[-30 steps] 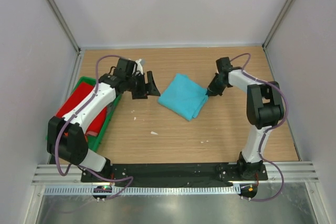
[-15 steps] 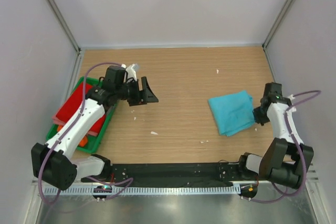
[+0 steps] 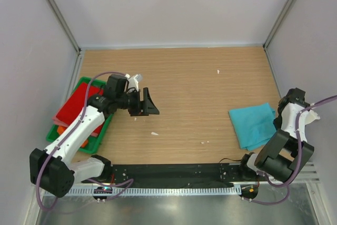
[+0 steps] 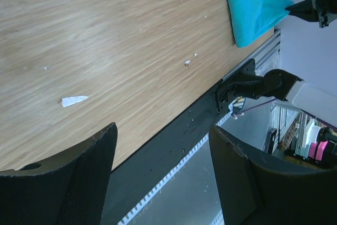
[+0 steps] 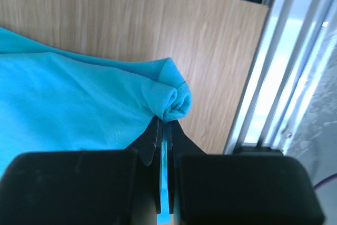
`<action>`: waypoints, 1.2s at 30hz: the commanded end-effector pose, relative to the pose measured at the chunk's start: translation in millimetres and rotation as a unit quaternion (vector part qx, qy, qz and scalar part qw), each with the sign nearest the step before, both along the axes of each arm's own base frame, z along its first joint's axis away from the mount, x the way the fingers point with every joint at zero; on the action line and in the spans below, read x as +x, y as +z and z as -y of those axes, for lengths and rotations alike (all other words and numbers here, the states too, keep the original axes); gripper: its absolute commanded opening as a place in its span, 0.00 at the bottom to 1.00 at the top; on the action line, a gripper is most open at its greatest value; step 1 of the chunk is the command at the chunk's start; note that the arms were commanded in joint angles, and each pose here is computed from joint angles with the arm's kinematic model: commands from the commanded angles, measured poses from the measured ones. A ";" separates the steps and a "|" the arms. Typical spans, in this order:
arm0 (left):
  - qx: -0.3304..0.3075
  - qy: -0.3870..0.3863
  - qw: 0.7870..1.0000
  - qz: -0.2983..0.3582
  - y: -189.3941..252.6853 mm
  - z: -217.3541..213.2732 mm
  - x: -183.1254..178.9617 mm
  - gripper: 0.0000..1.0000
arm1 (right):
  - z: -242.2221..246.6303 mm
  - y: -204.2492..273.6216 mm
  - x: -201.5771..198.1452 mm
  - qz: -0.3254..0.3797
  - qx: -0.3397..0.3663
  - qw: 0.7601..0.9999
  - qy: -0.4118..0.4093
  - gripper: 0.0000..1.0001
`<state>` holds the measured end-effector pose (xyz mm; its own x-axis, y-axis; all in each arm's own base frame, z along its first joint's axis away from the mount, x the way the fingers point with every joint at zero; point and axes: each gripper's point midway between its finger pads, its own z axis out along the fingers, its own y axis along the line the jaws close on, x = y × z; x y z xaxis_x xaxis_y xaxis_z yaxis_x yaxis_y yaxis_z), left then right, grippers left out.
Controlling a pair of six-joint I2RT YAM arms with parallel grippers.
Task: Fold and stack the t-shirts
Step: Neatly place the folded tshirt to the corner
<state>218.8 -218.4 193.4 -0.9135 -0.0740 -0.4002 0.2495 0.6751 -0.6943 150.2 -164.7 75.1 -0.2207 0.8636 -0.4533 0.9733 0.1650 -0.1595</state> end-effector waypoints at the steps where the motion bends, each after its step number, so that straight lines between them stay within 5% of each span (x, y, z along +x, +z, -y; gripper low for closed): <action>1: -0.016 -0.033 0.999 0.012 8.3 7.0 -13.1 0.71 | 22.1 23.2 -16.4 -0.039 -0.039 0.998 -0.007 0.01; 18: -0.029 -0.049 0.998 0.012 9.1 14.8 -17.5 0.70 | 32.1 42.3 -46.2 -0.061 -0.050 0.994 -0.071 0.01; 20: -0.030 -0.050 0.998 0.012 9.3 14.9 -18.0 0.70 | 32.8 44.0 -48.7 -0.060 -0.053 0.994 -0.077 0.11; 22: -0.031 -0.051 0.998 0.013 11.0 14.9 -19.4 0.71 | 32.7 49.0 -49.3 -0.056 -0.057 0.994 -0.078 0.37; 24: -0.031 -0.053 0.998 0.010 10.9 14.3 -20.9 0.70 | 34.5 58.9 -51.8 -0.055 -0.069 0.993 -0.081 0.46; 30: -0.031 -0.051 0.998 0.007 7.1 13.2 -23.6 0.70 | 23.2 104.6 -14.7 0.024 -0.103 0.994 -0.033 0.58; 36: -0.020 -0.040 0.999 -0.001 -1.0 9.2 -24.3 0.70 | -70.7 137.4 72.5 0.126 -0.086 0.976 0.156 0.61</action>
